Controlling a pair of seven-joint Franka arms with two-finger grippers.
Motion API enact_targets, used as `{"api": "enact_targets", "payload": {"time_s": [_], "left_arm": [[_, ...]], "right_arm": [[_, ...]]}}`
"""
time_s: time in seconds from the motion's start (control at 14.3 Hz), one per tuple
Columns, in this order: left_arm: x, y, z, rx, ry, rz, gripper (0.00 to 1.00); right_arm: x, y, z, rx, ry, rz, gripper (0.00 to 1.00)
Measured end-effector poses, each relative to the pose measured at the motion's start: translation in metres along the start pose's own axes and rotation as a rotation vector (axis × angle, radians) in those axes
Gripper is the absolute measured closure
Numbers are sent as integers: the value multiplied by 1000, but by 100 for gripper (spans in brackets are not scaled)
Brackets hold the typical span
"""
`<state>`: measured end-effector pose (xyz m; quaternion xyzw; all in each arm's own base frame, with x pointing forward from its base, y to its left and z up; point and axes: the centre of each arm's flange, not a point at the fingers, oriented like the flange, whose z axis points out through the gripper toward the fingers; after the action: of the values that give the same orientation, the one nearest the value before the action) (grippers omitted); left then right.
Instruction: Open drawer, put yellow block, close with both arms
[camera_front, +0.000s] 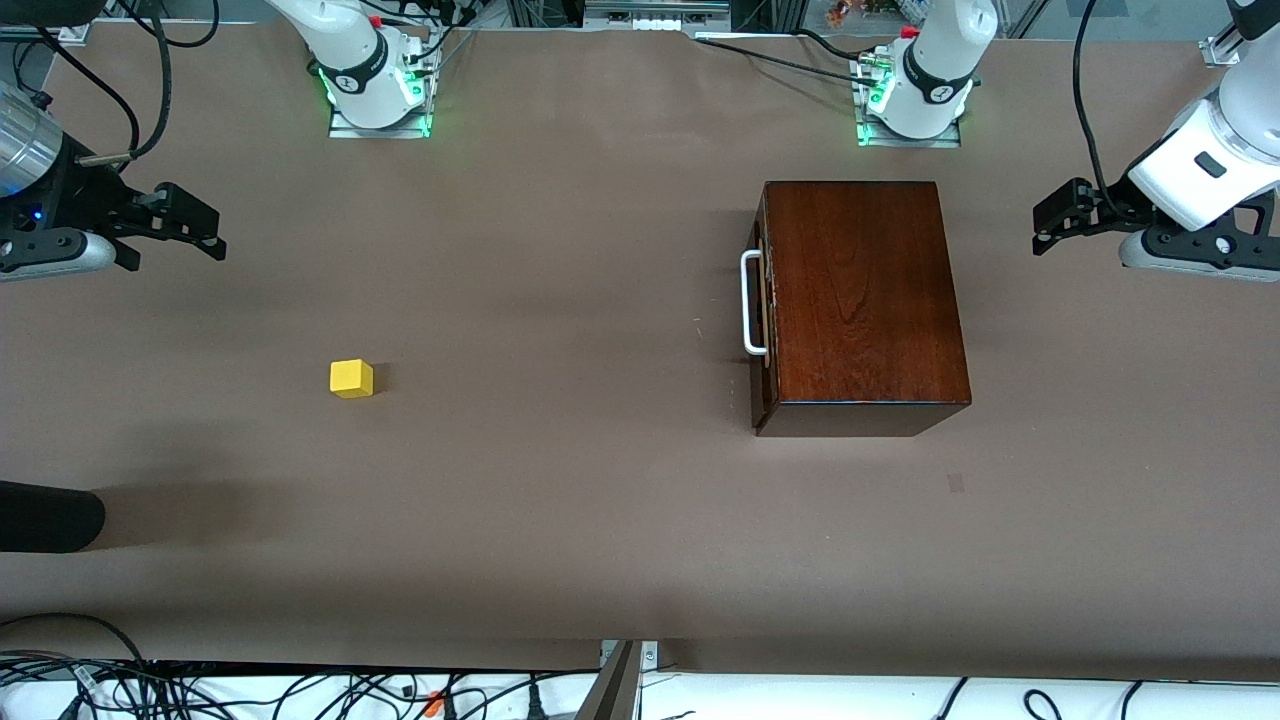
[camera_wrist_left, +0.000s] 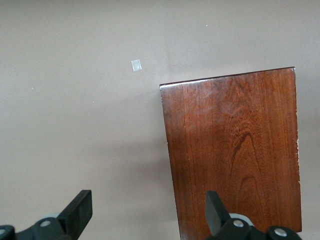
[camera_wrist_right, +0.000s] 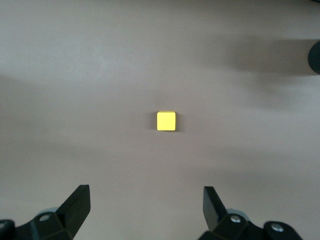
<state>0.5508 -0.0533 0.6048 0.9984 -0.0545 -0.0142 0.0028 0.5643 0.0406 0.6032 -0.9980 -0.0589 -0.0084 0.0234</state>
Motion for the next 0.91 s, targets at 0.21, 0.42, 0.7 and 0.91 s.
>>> {"api": "enact_targets", "payload": {"time_s": [0.21, 0.42, 0.7, 0.91], "left_arm": [[0, 0, -1, 0, 1, 0, 0], [0, 0, -1, 0, 2, 0, 0], [0, -2, -1, 0, 3, -4, 0], [0, -3, -1, 0, 3, -5, 0]], "right_arm": [[0, 0, 0, 0, 0, 0, 0], [0, 2, 0, 0, 0, 4, 0], [0, 3, 0, 0, 0, 5, 0], [0, 3, 0, 0, 0, 6, 0]]}}
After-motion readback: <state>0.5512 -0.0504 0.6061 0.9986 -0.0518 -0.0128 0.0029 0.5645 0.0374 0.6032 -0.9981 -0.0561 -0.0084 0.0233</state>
